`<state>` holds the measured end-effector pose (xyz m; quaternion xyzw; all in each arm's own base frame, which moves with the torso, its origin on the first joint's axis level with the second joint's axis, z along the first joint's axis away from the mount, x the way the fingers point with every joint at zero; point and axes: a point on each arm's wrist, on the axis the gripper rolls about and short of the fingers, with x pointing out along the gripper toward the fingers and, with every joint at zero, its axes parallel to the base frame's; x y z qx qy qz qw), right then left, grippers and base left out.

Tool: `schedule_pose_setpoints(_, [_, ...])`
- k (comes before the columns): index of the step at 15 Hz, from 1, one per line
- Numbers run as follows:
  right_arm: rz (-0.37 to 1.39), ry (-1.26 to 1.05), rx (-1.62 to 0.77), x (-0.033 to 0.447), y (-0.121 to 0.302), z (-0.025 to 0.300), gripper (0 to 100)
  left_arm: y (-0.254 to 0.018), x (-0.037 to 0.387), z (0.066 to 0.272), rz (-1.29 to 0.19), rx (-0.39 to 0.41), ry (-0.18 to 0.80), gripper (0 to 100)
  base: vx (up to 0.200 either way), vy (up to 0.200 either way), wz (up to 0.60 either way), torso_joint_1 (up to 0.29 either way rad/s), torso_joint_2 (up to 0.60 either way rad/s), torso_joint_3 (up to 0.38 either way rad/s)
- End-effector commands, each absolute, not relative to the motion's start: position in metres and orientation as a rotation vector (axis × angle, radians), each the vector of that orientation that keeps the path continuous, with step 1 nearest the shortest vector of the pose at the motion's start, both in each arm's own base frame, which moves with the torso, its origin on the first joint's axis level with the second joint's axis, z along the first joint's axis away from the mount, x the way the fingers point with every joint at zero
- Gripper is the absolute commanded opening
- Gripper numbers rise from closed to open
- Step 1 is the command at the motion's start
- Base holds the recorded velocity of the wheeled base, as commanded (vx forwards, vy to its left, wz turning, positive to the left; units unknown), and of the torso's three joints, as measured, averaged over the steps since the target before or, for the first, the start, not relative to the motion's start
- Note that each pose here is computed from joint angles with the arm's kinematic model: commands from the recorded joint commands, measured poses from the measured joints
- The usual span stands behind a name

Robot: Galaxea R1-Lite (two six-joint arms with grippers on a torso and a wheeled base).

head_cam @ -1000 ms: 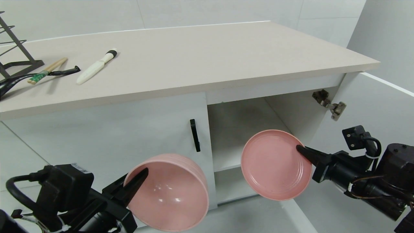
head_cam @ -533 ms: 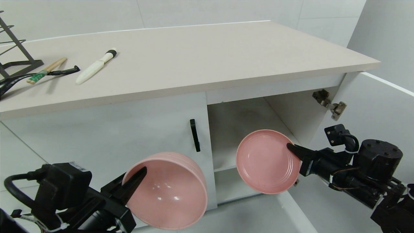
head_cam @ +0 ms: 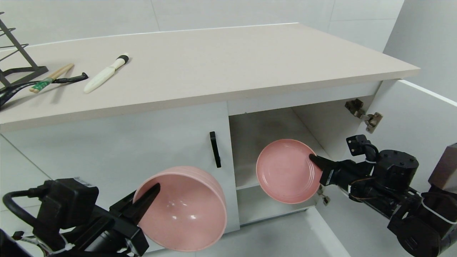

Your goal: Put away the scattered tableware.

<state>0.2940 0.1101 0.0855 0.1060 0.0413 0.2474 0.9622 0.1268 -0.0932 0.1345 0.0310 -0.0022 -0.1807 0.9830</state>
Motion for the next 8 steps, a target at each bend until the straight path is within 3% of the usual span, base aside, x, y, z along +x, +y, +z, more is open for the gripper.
schedule_pose_setpoints(1, [0.499, 0.090, 0.214, 0.2952, 0.1104, 0.0829, 0, -0.0932, 0.1268, 0.1344, -0.364, 0.064, -0.004, 0, 0.000, 0.000, 0.00, 0.000, 0.00, 0.000])
schedule_pose_setpoints(8, [0.487, 0.112, 0.212, 0.2969, 0.1113, 0.0756, 0, -0.0932, 0.1268, 0.1343, -0.364, 0.065, -0.003, 0, 0.000, 0.000, 0.00, 0.000, 0.00, 0.000])
